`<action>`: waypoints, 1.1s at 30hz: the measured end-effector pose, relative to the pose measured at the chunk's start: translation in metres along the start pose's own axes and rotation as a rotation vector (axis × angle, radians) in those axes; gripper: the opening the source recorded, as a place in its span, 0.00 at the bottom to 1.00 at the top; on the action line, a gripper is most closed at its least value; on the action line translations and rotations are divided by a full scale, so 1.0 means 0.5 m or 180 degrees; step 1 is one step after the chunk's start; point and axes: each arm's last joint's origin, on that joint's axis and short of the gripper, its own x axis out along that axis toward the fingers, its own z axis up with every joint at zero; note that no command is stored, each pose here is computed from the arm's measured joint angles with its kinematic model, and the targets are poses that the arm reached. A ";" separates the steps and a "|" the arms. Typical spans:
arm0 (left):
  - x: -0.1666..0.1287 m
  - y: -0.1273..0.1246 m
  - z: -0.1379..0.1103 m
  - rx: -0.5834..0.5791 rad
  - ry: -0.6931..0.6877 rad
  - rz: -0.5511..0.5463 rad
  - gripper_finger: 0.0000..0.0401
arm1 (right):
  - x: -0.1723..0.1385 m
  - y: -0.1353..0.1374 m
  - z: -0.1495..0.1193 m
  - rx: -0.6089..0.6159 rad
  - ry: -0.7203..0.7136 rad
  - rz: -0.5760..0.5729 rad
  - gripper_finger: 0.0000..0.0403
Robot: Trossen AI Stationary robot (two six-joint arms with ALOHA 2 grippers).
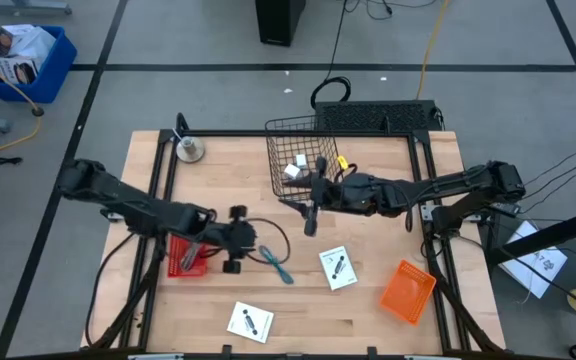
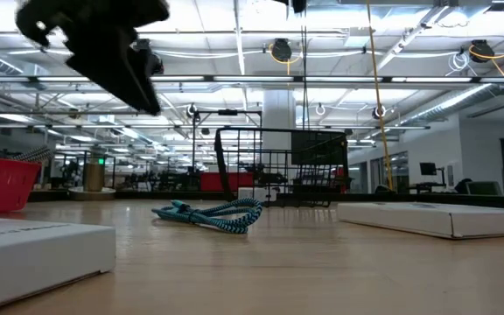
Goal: Pick and place items into bin
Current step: Put the blue black striped charger cable into the red basket
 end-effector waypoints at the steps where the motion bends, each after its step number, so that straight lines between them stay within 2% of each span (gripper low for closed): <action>1: 0.014 -0.005 0.000 0.0174 0.0016 -0.0010 0.45 | 0.000 0.000 -0.002 0.0011 0.0034 0.0004 0.44; 4: 0.055 -0.020 0.001 0.0547 0.0007 -0.0039 0.51 | 0.000 0.001 -0.007 0.0026 0.0114 0.0011 0.45; 10: 0.116 -0.012 0.011 0.0502 -0.0170 0.0106 0.55 | -0.001 0.001 -0.013 0.0165 0.0211 0.0012 0.44; 14: 0.137 -0.011 0.003 0.0550 -0.0094 -0.0128 0.53 | -0.002 0.005 -0.020 0.0232 0.0323 0.0030 0.44; 18: 0.160 -0.019 -0.005 0.0426 -0.0034 -0.0319 0.50 | -0.004 0.010 -0.020 0.0285 0.0329 0.0053 0.45; 26: 0.208 -0.018 -0.022 0.0543 0.0201 -0.0305 0.44 | -0.008 0.027 -0.018 0.0277 0.0314 0.0135 0.44; 33: 0.240 -0.021 -0.004 0.0527 0.0199 -0.0400 0.38 | -0.008 0.026 -0.014 0.0265 0.0265 0.0131 0.44</action>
